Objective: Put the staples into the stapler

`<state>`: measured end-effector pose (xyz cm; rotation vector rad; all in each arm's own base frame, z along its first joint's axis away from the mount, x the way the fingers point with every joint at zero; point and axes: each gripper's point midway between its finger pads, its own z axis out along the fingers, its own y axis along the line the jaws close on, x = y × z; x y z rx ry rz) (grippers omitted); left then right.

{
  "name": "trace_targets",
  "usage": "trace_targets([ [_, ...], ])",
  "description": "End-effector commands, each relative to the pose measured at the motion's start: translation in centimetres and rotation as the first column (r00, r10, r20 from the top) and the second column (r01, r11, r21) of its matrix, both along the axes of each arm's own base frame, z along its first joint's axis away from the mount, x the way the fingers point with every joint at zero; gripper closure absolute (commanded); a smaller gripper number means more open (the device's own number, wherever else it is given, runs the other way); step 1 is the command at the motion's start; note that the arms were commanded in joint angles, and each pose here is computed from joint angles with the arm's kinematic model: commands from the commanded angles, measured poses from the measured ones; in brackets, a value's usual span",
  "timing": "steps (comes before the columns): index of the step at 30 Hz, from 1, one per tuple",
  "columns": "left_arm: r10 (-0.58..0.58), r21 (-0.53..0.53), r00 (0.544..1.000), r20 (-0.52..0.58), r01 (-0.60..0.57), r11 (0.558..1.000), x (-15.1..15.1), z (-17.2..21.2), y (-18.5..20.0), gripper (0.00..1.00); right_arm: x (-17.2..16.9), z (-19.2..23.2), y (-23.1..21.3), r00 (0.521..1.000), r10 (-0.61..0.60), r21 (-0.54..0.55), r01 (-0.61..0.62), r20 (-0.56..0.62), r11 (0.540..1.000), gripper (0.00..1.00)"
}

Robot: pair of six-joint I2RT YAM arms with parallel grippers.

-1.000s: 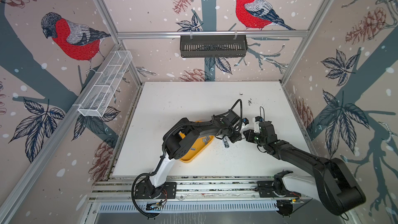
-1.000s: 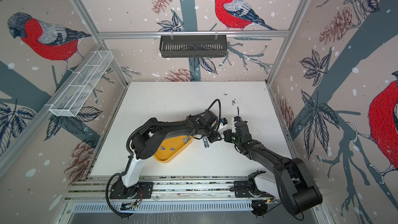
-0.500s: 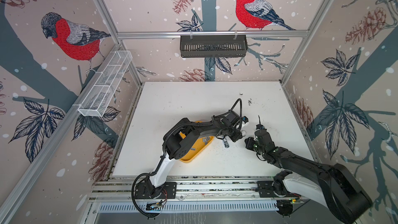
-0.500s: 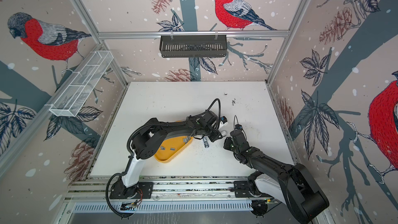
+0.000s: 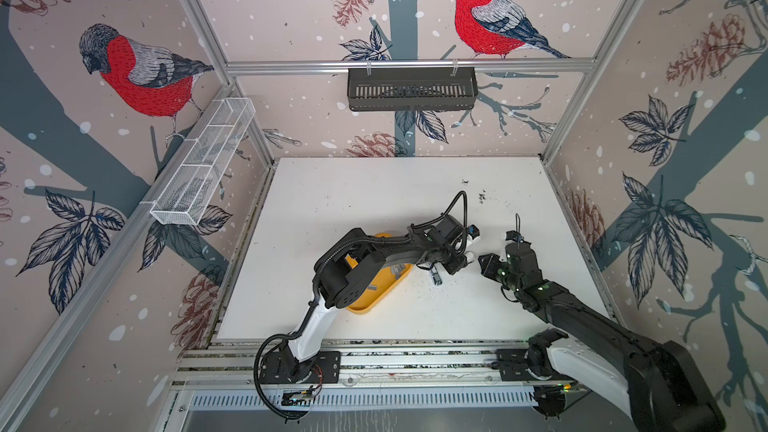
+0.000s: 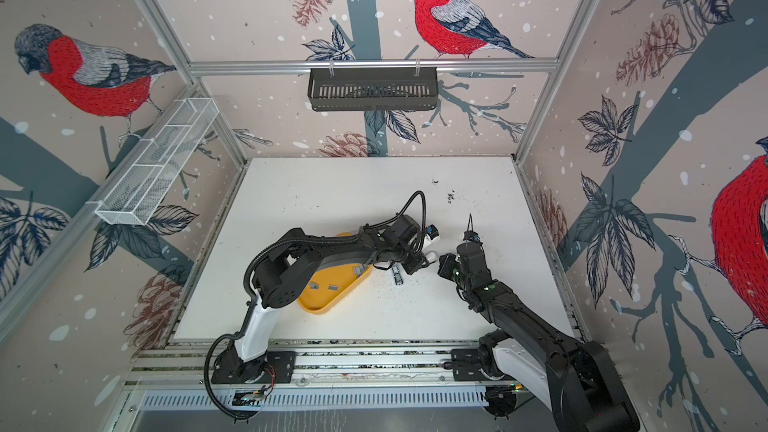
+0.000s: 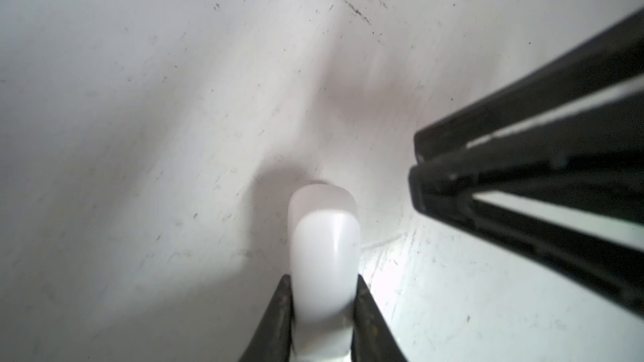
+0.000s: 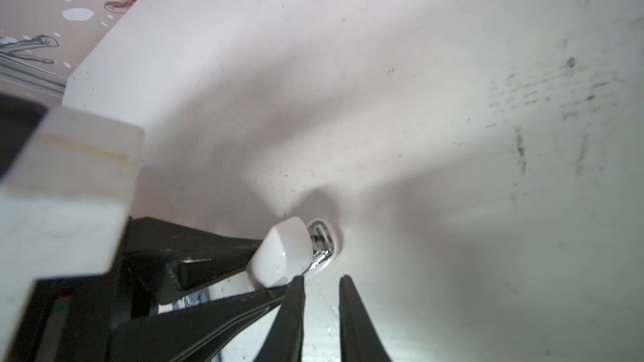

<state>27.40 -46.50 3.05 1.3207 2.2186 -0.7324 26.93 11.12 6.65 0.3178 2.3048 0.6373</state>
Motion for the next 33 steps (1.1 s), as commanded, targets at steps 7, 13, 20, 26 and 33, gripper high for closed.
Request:
trace_targets([
  [7, 0.008, 0.114, 0.999, -0.033, -0.005, 0.993, -0.8, -2.0, 2.1, 0.95, 0.8, 0.9, 2.6, 0.987, 0.161, 0.072, -0.163, 0.024, 0.984, 0.73],
  [13, 0.001, 0.115, 0.999, -0.034, 0.002, 0.993, -0.9, -2.1, 2.1, 0.96, 1.4, 0.3, 2.4, 0.988, 0.152, 0.052, -0.152, 0.01, 0.987, 0.73],
  [20, -0.008, 0.121, 0.999, -0.032, 0.012, 0.993, -0.9, -2.2, 2.2, 0.97, 1.9, -0.7, 1.9, 0.99, 0.14, 0.025, -0.139, -0.02, 0.99, 0.73],
  [26, -0.017, 0.129, 0.999, -0.031, 0.021, 0.991, -1.0, -2.4, 2.4, 0.97, 1.6, -1.8, 1.8, 0.989, 0.141, 0.023, -0.14, -0.05, 0.99, 0.75],
  [33, -0.027, 0.136, 0.999, -0.032, 0.031, 0.99, -1.2, -2.5, 2.4, 0.99, 1.4, -3.0, 1.7, 0.986, 0.137, 0.016, -0.136, -0.097, 0.991, 0.79],
])
